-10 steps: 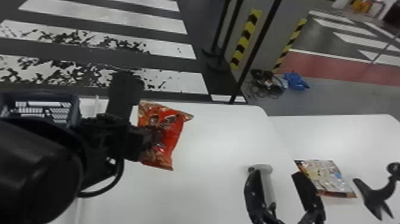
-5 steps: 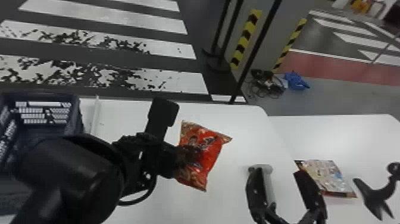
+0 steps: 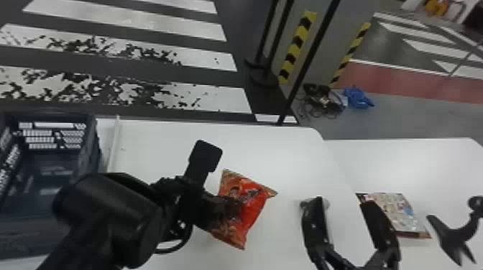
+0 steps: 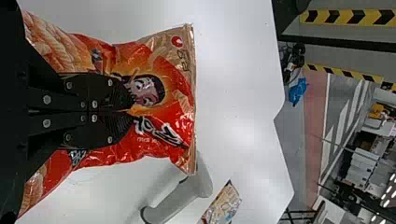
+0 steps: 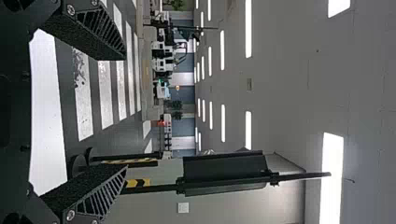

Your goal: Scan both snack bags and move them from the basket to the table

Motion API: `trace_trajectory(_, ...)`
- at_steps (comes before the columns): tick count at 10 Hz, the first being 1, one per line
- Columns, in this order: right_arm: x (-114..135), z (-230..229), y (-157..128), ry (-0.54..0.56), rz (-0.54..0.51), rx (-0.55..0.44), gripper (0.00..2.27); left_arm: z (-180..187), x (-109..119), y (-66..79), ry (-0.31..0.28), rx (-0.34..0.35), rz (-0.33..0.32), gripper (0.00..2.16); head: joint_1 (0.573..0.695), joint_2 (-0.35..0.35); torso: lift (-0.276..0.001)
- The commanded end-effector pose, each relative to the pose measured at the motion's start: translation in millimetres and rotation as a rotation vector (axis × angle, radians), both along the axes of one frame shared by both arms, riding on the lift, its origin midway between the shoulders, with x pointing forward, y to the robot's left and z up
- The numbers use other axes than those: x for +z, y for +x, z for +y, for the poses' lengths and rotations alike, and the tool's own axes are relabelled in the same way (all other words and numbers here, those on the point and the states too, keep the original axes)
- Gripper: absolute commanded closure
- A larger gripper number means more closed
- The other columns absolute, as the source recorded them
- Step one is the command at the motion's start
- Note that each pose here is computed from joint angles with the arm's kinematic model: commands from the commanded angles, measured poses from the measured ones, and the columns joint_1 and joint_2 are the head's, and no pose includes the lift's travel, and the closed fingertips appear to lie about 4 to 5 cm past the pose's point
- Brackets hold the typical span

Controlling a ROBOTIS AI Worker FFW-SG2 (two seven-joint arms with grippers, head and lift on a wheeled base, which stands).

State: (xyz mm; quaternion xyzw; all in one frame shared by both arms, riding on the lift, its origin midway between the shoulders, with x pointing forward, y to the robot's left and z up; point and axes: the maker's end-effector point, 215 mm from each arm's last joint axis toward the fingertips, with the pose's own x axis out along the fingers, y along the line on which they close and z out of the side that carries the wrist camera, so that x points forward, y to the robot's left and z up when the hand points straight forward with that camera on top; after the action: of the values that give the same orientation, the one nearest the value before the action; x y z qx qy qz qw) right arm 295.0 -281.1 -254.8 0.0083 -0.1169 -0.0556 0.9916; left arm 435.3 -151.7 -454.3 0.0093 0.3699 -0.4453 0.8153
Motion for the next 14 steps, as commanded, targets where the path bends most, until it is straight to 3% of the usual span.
trace_trajectory(1,1.0,-3.7,-0.9,0.004,-0.004,-0.007,0.11,-4.2,-12.0,-4.5,0.024,-0.021,0.005,2.14,0.695,-0.35,-0.098)
trace_trajectory(5,3.3,-5.7,-2.3,0.01,-0.013,-0.01,0.11,-19.6,-32.7,-21.5,0.045,-0.075,-0.003,2.14,0.695,-0.35,-0.098)
trace_trajectory(6,4.0,-6.4,-1.5,0.016,-0.016,-0.011,0.11,-21.4,-33.9,-24.9,0.046,-0.08,-0.001,2.03,0.695,-0.35,-0.098)
trace_trajectory(7,4.8,-6.2,-1.4,0.015,-0.017,-0.01,0.11,-21.6,-33.6,-25.5,0.043,-0.083,0.0,1.12,0.695,-0.35,-0.098)
trace_trajectory(8,5.0,-7.1,-1.7,0.015,-0.019,-0.011,0.11,-21.2,-28.9,-23.1,0.031,-0.09,-0.003,0.0,0.695,-0.35,-0.098)
trace_trajectory(10,6.6,-9.0,-5.3,0.014,-0.023,-0.014,0.11,-22.5,-19.6,-15.7,0.017,-0.076,-0.036,0.03,0.695,-0.35,-0.098)
trace_trajectory(12,12.6,-9.9,-8.9,0.011,-0.042,-0.014,0.11,-33.6,14.0,-6.9,-0.066,-0.039,-0.16,0.05,0.695,-0.35,-0.098)
trace_trajectory(14,11.8,-7.3,-9.9,0.016,-0.036,-0.009,0.11,-26.3,40.8,-1.2,-0.09,0.016,-0.215,0.05,0.695,-0.35,-0.098)
